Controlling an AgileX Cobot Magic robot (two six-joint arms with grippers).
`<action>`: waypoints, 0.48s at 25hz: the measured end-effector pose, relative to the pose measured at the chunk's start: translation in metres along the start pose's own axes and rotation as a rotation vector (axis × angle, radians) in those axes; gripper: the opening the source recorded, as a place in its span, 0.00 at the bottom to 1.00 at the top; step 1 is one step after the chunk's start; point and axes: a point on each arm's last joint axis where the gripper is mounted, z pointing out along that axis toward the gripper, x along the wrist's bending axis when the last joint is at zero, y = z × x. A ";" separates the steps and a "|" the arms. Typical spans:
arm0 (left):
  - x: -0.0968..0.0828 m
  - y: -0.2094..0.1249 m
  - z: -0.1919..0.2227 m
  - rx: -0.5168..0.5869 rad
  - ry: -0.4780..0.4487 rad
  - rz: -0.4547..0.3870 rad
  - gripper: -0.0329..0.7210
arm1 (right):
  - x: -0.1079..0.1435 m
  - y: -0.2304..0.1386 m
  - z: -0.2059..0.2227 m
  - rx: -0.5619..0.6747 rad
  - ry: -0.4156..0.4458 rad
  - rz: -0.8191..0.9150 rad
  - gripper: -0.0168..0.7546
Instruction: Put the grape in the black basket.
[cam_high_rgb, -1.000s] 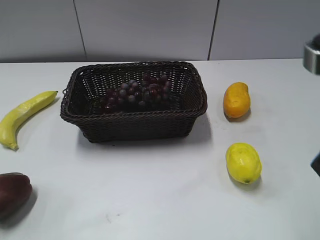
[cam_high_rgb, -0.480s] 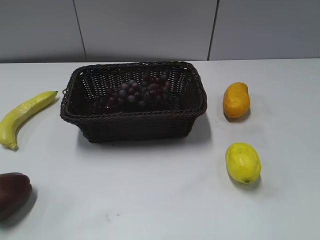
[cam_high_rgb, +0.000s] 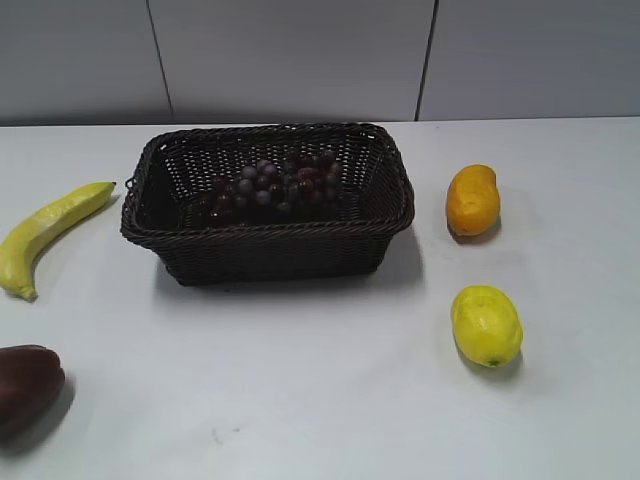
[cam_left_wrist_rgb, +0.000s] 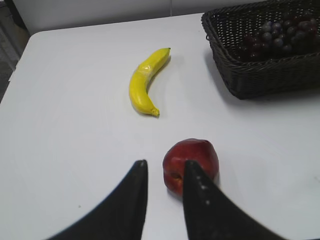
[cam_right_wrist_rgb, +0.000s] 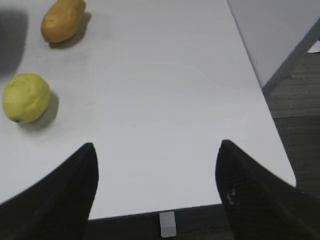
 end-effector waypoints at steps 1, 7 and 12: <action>0.000 0.000 0.000 0.000 0.000 0.000 0.35 | 0.001 -0.002 0.001 0.004 -0.007 0.001 0.74; 0.000 0.000 0.000 0.000 0.000 0.000 0.35 | 0.011 -0.024 0.014 0.031 0.074 0.026 0.74; 0.000 0.000 0.000 0.000 0.000 0.000 0.35 | 0.013 -0.025 0.014 -0.059 0.103 0.024 0.74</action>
